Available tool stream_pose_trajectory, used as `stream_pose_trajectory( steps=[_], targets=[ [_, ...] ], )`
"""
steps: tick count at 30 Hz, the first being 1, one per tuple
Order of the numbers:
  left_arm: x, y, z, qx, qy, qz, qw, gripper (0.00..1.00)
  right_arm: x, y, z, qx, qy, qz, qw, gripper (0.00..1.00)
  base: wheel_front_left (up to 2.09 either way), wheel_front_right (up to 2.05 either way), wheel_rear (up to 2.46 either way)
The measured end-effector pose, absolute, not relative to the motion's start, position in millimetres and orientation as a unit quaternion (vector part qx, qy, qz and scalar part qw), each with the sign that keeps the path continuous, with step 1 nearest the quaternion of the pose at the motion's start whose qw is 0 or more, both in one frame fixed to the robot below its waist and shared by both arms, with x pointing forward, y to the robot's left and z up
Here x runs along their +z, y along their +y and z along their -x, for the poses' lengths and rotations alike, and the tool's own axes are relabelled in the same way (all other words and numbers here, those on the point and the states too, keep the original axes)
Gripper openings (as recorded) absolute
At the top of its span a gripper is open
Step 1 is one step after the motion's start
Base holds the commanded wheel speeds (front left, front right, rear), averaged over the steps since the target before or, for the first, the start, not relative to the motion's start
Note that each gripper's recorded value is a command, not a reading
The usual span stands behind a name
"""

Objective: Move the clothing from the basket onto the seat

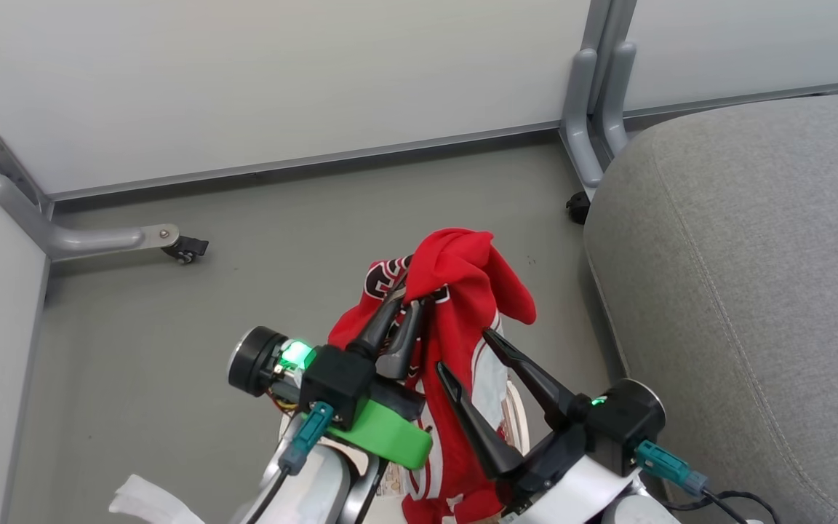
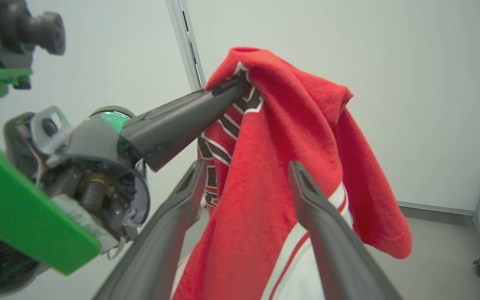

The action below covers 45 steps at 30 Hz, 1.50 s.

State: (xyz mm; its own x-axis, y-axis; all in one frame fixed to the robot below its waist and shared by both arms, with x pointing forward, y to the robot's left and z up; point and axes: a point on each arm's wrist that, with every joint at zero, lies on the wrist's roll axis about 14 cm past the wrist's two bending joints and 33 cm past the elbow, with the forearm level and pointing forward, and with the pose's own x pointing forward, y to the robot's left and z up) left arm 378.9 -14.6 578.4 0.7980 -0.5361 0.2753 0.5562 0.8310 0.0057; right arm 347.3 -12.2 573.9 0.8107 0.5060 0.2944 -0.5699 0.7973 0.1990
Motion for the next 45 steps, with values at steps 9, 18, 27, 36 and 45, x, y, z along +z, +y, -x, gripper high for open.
stream_pose_trajectory(
  steps=[9, 18, 27, 36, 45],
  targets=[
    [593.9, -30.9, -368.7, -0.314, -0.154, 0.051, 0.936, 0.00, 533.2, -13.6, -350.6, 0.278, -0.053, -0.126, 0.951, 1.00, 0.00, 0.00, 0.00],
    [597.4, -34.0, -365.6, -0.319, -0.158, 0.058, 0.933, 0.00, 507.2, -35.5, -361.1, 0.241, -0.018, -0.113, 0.964, 1.00, 0.00, 0.00, 0.00],
    [594.0, -34.4, -367.7, -0.321, -0.153, 0.060, 0.933, 0.00, 502.8, -29.4, -361.4, 0.252, -0.011, -0.107, 0.962, 0.00, 0.00, 0.00, 0.00],
    [590.5, -36.8, -369.1, -0.324, -0.147, 0.061, 0.933, 0.00, 506.8, -38.7, -364.8, 0.238, -0.019, -0.106, 0.965, 0.00, 0.00, 0.00, 0.00],
    [575.4, -34.7, -374.5, -0.318, -0.125, 0.059, 0.938, 0.68, 508.0, -40.6, -367.6, 0.235, -0.021, -0.107, 0.966, 0.00, 0.00, 0.00, 0.00]
  ],
)
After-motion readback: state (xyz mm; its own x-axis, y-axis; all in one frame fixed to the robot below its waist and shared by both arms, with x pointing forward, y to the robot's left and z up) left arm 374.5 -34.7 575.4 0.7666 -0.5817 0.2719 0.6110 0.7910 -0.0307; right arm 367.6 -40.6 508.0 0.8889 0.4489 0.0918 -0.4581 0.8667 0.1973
